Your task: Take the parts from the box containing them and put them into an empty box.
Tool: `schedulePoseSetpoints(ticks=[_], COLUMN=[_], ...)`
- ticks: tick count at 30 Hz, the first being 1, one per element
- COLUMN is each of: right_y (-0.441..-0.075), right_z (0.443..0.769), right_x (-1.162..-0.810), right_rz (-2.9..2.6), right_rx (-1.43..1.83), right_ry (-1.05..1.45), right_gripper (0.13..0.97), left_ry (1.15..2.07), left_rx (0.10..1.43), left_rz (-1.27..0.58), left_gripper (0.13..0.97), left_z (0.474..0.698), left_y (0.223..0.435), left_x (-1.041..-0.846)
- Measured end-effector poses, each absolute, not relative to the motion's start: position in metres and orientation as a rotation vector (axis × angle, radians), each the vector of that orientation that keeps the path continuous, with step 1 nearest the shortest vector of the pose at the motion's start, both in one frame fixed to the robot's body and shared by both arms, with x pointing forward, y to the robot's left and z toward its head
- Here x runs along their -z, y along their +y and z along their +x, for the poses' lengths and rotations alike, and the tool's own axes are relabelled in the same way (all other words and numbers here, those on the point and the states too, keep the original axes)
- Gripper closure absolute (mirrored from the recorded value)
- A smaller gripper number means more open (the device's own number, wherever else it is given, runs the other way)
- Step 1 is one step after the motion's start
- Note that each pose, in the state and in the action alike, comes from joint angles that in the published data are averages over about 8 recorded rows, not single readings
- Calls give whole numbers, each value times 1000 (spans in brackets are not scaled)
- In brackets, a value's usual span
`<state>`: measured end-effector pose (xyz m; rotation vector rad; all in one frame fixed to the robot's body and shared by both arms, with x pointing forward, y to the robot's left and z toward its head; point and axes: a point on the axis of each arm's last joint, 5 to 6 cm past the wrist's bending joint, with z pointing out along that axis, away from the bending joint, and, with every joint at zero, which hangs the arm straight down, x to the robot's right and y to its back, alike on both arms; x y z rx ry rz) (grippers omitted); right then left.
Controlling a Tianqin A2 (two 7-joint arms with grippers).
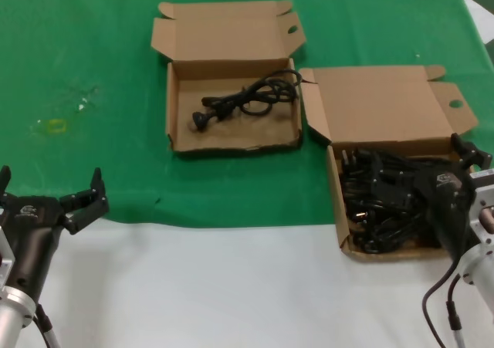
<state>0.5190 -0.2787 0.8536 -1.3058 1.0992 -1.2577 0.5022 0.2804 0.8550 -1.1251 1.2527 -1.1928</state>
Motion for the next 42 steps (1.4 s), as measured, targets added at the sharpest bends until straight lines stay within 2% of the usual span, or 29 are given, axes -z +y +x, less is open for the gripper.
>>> schedulePoseSetpoints(ticks=[42], right_y=[-279], right_z=[519], right_x=[-854], right_rz=[-1306], right_rx=[1258], right_ry=[1099], right_gripper=[130], left_ry=[1253], left_rx=[1193], left_rz=[-1125], left_gripper=[132], left_z=[502], left_y=[280], left_x=[-855])
